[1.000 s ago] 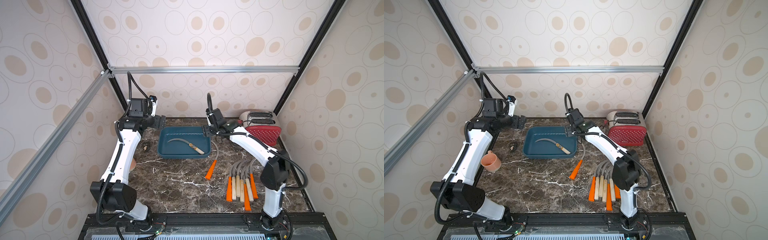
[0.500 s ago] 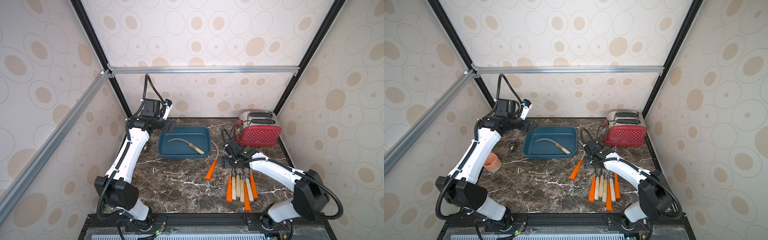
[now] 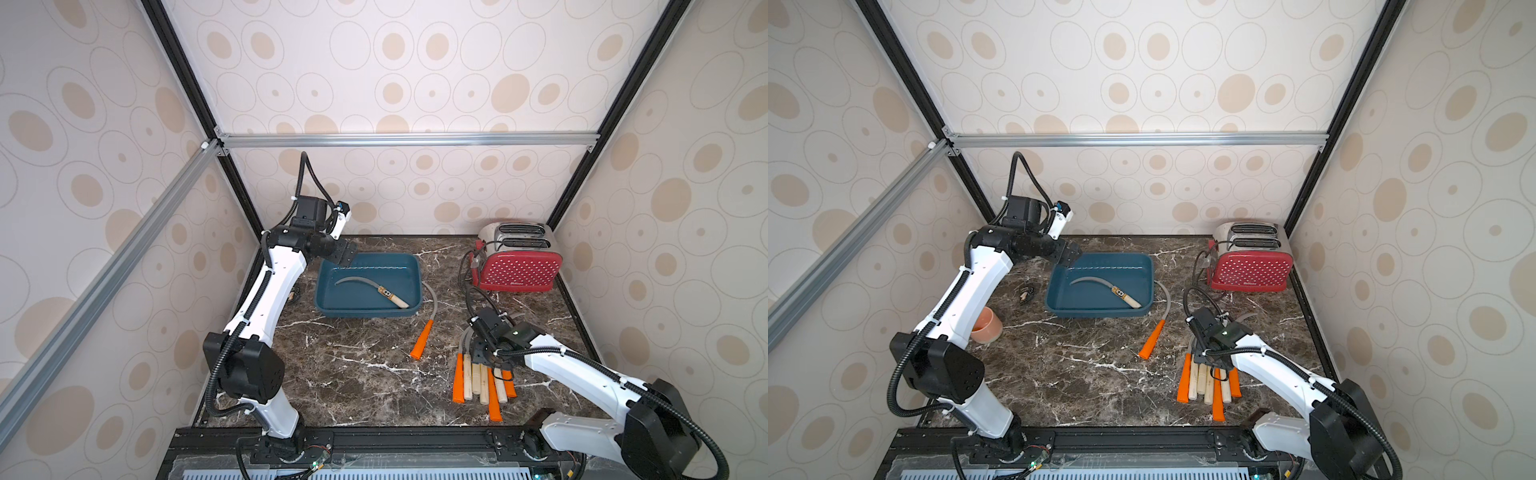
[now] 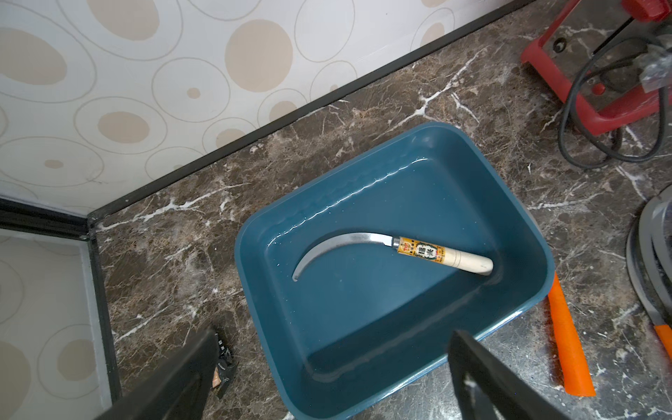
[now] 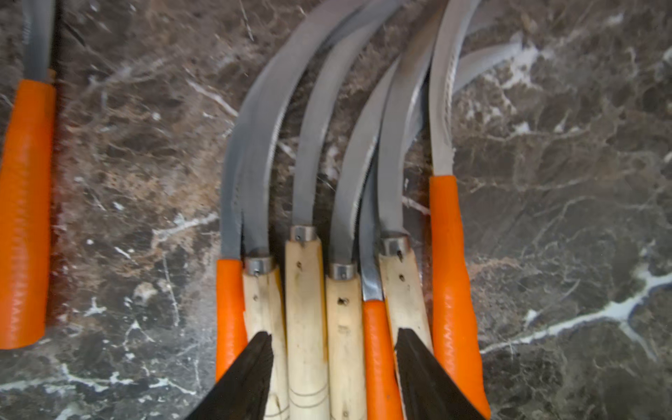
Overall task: Put small sickles into storage boxes
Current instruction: Pick up the sickle at the center of the board.
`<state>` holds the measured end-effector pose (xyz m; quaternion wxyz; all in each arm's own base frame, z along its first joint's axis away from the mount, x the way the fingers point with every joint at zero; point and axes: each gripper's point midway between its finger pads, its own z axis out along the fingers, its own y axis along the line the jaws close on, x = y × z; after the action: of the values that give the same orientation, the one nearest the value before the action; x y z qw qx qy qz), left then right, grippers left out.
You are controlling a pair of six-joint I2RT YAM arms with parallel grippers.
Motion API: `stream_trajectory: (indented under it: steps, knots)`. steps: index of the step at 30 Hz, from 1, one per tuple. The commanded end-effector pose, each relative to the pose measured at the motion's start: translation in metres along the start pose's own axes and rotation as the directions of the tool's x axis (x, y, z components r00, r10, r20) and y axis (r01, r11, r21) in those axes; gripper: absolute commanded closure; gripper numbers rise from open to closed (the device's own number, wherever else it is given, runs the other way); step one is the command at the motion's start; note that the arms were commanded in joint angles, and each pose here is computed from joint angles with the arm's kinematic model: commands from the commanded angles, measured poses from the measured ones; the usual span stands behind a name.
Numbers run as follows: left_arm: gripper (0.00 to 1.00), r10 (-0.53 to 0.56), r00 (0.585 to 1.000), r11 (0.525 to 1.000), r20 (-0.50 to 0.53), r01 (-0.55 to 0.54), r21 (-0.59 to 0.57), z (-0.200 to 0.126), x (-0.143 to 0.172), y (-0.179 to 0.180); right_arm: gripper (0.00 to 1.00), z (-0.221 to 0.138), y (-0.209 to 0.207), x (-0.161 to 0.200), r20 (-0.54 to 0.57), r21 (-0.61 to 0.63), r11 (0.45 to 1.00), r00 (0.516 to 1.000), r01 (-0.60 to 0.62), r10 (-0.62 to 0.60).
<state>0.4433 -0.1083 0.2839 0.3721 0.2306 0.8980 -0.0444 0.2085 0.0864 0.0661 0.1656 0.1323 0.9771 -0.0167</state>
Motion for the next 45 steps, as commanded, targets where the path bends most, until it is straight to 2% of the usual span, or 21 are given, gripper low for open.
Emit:
stream_trajectory:
  steps: [1,8,16,22,26,30,32,35,39,42,45]
  knots:
    - [0.01,0.012,0.999,1.0,0.037,-0.012,0.001,-0.014,-0.015,-0.001,0.43,-0.001,-0.013,0.008,-0.016,0.034,0.998,0.998,-0.054,0.054]
    - [0.01,0.03,0.999,1.0,0.026,-0.03,-0.01,-0.012,-0.012,0.0,0.41,0.012,-0.001,0.017,-0.078,0.0,0.999,0.996,-0.035,0.035]
    - [0.01,0.03,0.999,0.999,0.013,-0.03,-0.019,-0.006,-0.007,0.002,0.44,0.017,0.027,0.01,-0.123,-0.066,0.997,0.991,0.051,-0.058]
    - [0.01,0.028,1.0,0.999,0.008,-0.027,-0.036,-0.003,-0.007,0.006,0.48,0.016,0.04,-0.002,-0.102,-0.089,0.992,0.99,0.088,-0.097]
    - [0.01,0.029,1.0,0.998,0.004,-0.028,-0.048,-0.003,-0.007,0.008,0.49,0.022,0.051,-0.003,-0.127,-0.11,0.988,0.984,0.112,-0.125]
    - [0.01,0.026,1.0,0.997,0.005,-0.026,-0.073,-0.005,-0.008,0.012,0.5,0.019,0.072,-0.008,-0.116,-0.198,0.972,0.982,0.127,-0.152]
    - [0.01,0.007,1.0,0.992,-0.002,-0.007,-0.122,-0.005,-0.007,0.021,0.51,0.015,0.075,-0.012,-0.103,-0.211,0.969,0.982,0.132,-0.156]
    - [0.01,-0.022,1.0,0.978,-0.018,0.018,-0.207,-0.006,-0.005,0.036,0.49,0.011,0.079,-0.018,-0.079,-0.224,0.965,0.984,0.137,-0.158]
    - [0.01,-0.027,0.999,0.98,-0.023,0.022,-0.2,-0.005,-0.002,0.034,0.44,0.016,0.093,-0.021,-0.093,-0.232,0.963,0.982,0.138,-0.163]
    - [0.01,-0.026,0.999,0.978,-0.02,0.022,-0.209,-0.009,-0.002,0.036,0.36,0.02,0.105,-0.024,-0.077,-0.208,0.966,0.982,0.155,-0.174]
    - [0.01,-0.022,1.0,0.974,-0.018,0.017,-0.226,-0.012,-0.002,0.038,0.34,0.023,0.124,-0.026,-0.074,-0.239,0.959,0.982,0.151,-0.173]
